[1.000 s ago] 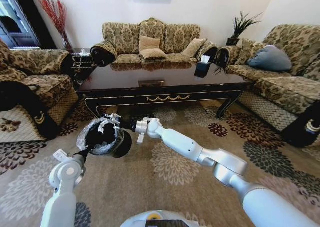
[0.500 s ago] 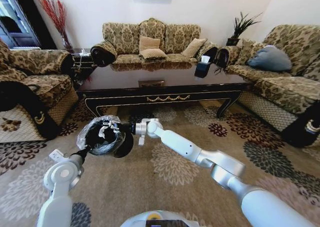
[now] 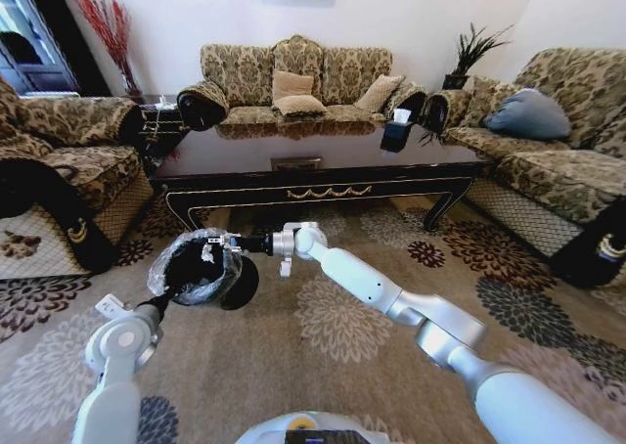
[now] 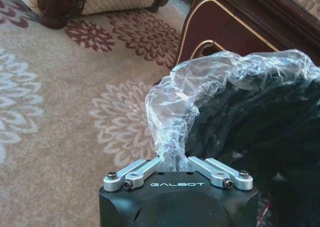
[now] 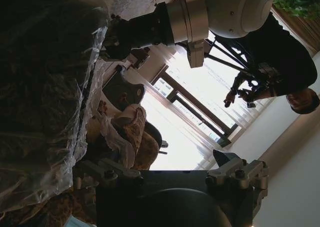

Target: Move to the front of the table and pick up the trash from the floor, then place it into the trash bin.

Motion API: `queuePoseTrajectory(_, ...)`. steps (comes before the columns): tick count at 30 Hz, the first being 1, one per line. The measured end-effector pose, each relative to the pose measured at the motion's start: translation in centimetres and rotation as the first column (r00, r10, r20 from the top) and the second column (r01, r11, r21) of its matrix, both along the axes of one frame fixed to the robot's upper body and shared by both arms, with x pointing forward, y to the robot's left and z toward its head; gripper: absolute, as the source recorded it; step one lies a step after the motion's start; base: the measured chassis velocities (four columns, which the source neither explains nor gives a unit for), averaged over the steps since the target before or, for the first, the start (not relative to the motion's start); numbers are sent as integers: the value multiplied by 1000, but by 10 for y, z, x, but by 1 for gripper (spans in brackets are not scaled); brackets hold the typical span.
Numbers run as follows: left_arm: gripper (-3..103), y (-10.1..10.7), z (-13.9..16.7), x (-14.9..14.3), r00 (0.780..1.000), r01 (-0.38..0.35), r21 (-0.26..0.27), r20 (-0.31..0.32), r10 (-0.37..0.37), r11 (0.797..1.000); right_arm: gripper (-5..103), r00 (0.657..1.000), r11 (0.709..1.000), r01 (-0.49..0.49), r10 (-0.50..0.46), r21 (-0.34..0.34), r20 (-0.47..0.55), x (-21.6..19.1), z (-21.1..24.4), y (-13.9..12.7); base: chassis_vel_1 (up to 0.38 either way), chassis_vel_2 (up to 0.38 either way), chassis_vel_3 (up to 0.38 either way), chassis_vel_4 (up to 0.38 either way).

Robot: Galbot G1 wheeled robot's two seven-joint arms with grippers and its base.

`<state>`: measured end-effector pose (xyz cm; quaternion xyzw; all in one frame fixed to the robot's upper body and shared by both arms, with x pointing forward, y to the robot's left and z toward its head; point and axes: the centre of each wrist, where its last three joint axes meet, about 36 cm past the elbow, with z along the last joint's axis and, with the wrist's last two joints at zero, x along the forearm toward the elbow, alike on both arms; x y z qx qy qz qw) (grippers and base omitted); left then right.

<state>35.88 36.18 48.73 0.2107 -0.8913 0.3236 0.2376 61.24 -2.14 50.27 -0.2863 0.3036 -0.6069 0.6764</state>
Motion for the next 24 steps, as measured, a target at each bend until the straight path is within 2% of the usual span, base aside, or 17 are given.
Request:
queuePoseTrajectory(9, 2, 0, 3, -2, 1000, 0, 2, 7, 0, 1000, 100, 998, 999, 0, 3, -44, 69, 1, 0, -2, 0, 0, 0, 0)
queuePoseTrajectory(13, 2, 2, 5, -5, 1000, 0, 2, 9, 0, 1000, 100, 993, 996, 7, 4, -89, 121, 2, -3, -2, 0, 0, 0, 0)
queuePoseTrajectory(24, 2, 3, 5, -7, 1000, -2, 8, 3, 2, 1000, 100, 986, 992, 18, 4, -128, 167, 5, -1, -8, 0, 0, 0, 0)
